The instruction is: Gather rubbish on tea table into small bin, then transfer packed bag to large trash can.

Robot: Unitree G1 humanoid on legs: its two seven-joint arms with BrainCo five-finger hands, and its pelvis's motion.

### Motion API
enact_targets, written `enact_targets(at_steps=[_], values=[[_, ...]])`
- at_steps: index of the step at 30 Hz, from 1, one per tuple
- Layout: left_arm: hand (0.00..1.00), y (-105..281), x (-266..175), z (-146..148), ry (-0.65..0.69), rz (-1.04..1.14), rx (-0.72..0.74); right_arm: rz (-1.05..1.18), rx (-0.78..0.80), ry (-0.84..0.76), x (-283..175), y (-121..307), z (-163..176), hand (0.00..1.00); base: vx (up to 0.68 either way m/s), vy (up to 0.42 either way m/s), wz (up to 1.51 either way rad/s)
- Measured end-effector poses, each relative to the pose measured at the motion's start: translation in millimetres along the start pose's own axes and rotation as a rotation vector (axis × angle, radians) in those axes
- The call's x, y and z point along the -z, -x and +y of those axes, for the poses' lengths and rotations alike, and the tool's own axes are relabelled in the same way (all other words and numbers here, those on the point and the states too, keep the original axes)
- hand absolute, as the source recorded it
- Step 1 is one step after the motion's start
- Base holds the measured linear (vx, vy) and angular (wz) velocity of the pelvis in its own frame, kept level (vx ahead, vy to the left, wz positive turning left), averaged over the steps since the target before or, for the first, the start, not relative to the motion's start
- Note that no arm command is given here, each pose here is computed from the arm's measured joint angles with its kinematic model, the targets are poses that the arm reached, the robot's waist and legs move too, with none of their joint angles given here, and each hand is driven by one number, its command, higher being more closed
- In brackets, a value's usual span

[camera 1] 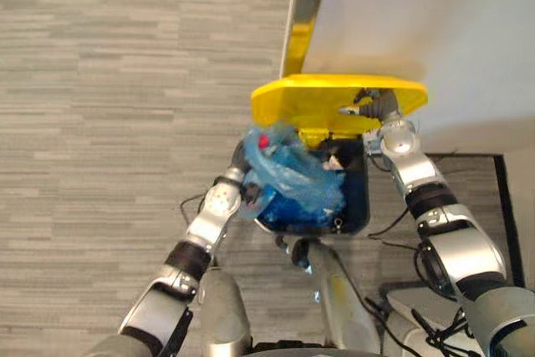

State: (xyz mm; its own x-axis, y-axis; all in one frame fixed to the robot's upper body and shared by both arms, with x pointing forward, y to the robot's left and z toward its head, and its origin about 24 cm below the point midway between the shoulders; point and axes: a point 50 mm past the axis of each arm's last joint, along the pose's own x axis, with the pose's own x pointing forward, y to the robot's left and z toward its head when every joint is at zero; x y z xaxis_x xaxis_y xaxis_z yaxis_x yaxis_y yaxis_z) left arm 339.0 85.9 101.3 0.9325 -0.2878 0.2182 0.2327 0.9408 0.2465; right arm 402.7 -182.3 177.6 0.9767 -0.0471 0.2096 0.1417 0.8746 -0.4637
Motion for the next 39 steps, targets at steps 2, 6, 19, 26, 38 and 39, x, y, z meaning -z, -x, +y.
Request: enact_targets(at_steps=[2,6,19,26,38,39], values=[[1.0,-15.3,-13.2,-2.0,-0.017,-0.036,0.008,-0.054,-0.002,0.021,-13.8,-2.8,-4.7,0.0,-0.08,0.049,-0.12],[1.0,-34.0,-11.4,-2.8,-0.072,0.014,0.009,-0.165,-0.004,0.023,-50.5,-10.9,-8.4,0.0,-0.06,0.031,-0.12],[0.0,-34.2,33.3,5.3,-0.255,0.294,0.015,-0.334,-0.095,0.011,-91.6,-6.5,5.2,0.0,0.02,-0.027,-0.05],[0.0,-29.0,42.6,1.3,-0.338,0.326,0.069,-0.347,-0.14,0.012,-93.4,-3.5,20.6,0.0,0.06,-0.005,-0.05],[0.0,63.1,104.4,43.9,-0.117,0.487,-0.154,-0.065,-0.17,0.06,33.8,57.2,25.7,0.0,0.01,0.056,0.2],[0.0,83.3,114.5,49.3,-0.072,0.527,-0.204,0.019,-0.17,0.058,60.6,74.4,26.5,0.0,-0.14,0.18,0.1]])
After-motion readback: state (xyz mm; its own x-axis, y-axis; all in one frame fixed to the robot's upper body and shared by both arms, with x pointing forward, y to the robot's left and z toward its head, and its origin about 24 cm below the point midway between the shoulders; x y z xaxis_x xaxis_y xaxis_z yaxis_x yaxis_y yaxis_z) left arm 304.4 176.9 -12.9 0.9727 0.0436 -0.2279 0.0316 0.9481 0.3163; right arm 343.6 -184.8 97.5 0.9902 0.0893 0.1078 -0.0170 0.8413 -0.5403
